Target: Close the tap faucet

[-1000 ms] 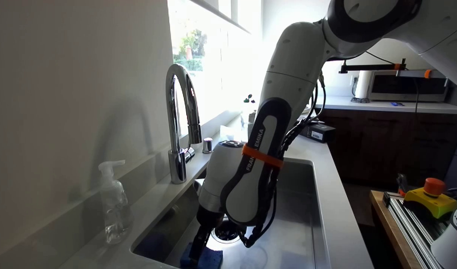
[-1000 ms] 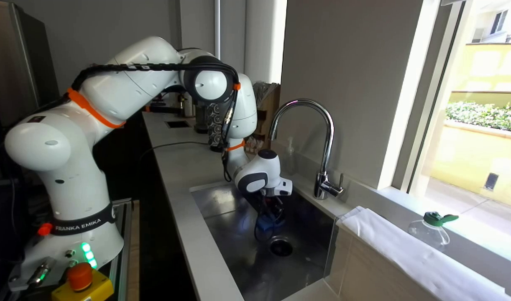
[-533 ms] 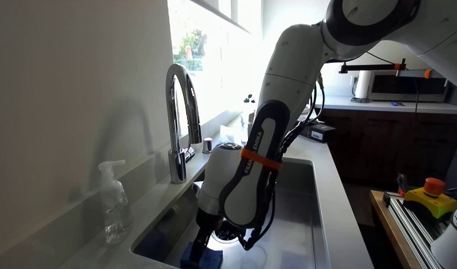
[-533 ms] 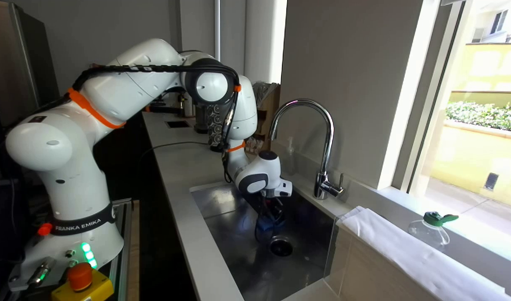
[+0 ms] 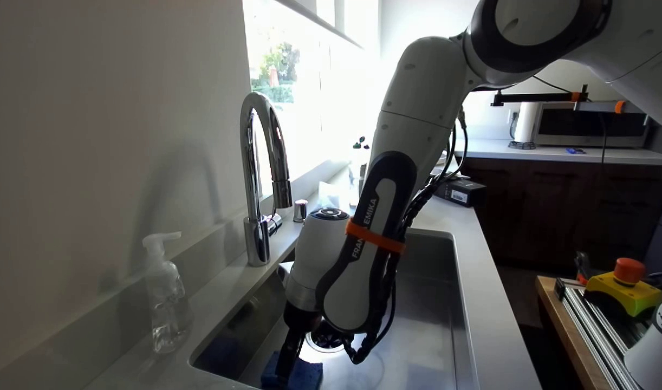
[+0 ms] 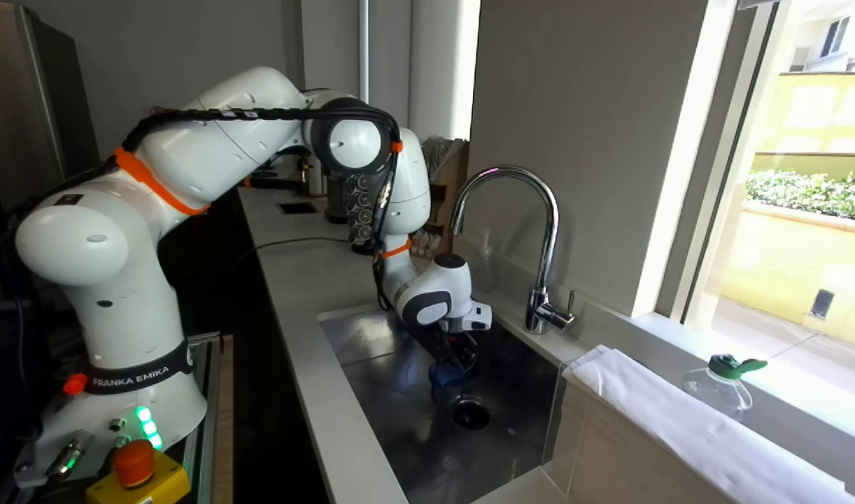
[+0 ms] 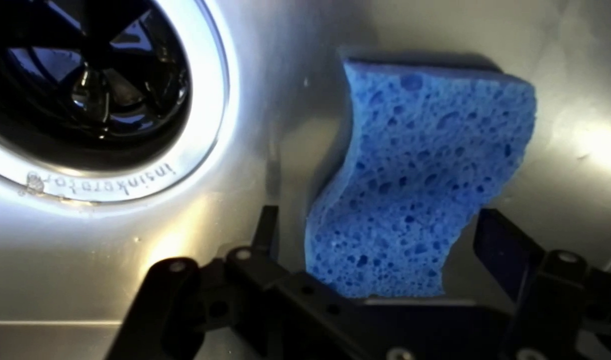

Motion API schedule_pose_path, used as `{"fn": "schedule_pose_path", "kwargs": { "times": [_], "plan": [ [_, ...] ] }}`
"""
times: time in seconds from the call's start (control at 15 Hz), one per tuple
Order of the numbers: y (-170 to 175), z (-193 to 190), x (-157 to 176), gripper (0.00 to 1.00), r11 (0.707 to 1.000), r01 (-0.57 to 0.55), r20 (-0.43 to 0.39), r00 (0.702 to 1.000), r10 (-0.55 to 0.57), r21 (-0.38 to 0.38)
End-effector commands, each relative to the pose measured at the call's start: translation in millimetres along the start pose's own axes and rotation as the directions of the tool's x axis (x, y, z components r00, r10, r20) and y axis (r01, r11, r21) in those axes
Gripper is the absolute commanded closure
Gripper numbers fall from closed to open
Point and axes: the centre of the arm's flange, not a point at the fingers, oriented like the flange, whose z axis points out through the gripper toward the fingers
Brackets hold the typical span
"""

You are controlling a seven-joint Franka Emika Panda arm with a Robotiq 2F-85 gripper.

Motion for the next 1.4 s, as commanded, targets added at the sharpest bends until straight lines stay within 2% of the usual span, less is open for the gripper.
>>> {"fn": "schedule_pose_path", "kwargs": {
  "times": [0.0, 0.13, 0.27, 0.33, 0.47, 0.6, 1.07, 1.13, 1.2, 1.33],
  "plan": [
    [-4.9, 15.2, 4.1, 0.0, 1.0, 0.005, 0.002, 1.0, -0.005, 0.001],
    [-7.2, 18.6, 5.8, 0.01, 1.0, 0.005, 0.005, 1.0, -0.005, 0.004],
    [-7.9, 21.3, 7.0, 0.09, 1.0, 0.007, 0.008, 1.0, -0.007, 0.003],
    [-8.7, 22.0, 7.9, 0.3, 1.0, 0.007, 0.007, 1.0, -0.007, 0.004],
    [-9.9, 22.5, 9.2, 0.35, 1.0, 0.008, 0.004, 1.0, -0.008, 0.005],
    [-14.1, 20.8, 16.4, 0.51, 1.0, 0.009, -0.002, 1.0, -0.009, 0.003],
    [-19.3, 20.2, 21.6, 1.0, 1.0, 0.016, -0.011, 1.0, -0.016, 0.006],
    [-18.2, 19.3, 21.0, 0.94, 1.0, 0.014, -0.013, 1.0, -0.014, 0.005],
    [-14.8, 16.7, 19.5, 0.98, 1.0, 0.01, -0.017, 1.0, -0.01, 0.006],
    [-9.3, 11.3, 18.9, 0.97, 1.0, 0.001, -0.022, 1.0, -0.001, 0.001]
  ]
}}
